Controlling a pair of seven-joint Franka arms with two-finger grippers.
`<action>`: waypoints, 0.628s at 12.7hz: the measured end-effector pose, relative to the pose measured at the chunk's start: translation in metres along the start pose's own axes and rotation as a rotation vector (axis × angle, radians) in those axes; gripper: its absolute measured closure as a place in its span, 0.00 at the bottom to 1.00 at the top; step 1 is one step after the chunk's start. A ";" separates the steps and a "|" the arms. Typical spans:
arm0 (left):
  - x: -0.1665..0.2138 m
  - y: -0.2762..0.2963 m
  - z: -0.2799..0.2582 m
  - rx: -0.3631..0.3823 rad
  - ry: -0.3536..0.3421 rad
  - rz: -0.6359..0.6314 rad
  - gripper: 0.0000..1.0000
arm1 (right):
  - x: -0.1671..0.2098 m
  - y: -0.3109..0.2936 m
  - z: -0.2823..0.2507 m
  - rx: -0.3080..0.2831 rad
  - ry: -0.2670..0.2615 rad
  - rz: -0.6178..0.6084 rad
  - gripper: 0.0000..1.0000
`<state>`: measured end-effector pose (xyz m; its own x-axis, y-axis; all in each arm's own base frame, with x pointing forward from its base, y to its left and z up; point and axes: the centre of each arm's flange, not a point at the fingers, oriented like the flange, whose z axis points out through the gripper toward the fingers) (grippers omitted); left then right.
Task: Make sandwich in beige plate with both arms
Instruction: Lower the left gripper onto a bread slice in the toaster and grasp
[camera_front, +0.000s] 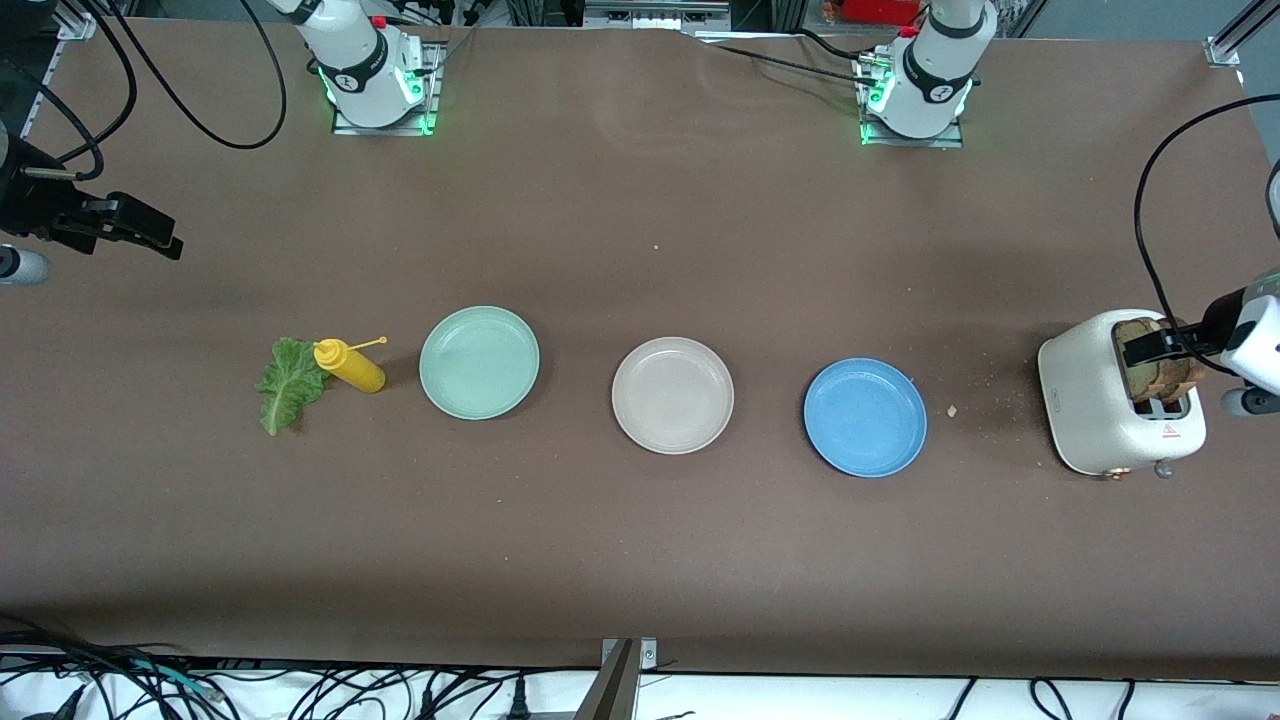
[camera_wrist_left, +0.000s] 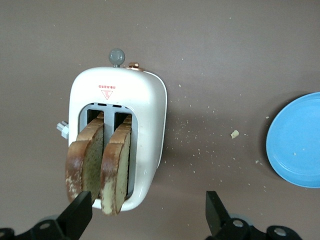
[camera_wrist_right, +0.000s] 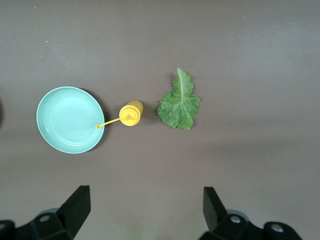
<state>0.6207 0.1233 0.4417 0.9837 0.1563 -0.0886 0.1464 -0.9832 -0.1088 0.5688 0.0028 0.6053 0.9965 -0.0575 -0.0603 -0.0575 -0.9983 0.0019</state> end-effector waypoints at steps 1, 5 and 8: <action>0.000 -0.006 0.011 0.002 -0.001 -0.003 0.00 | 0.000 0.000 0.000 0.000 0.000 0.000 0.00; -0.005 -0.022 0.041 0.010 -0.003 -0.013 0.00 | 0.000 0.000 0.000 0.000 0.000 0.000 0.00; -0.008 -0.020 0.062 0.007 0.004 -0.008 0.02 | 0.000 0.000 0.000 0.000 0.000 0.000 0.00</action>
<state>0.6030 0.1478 0.3832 0.9830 0.1634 -0.0839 0.1532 -0.9813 -0.1166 0.5688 0.0028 0.6053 0.9965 -0.0575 -0.0603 -0.0575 -0.9983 0.0019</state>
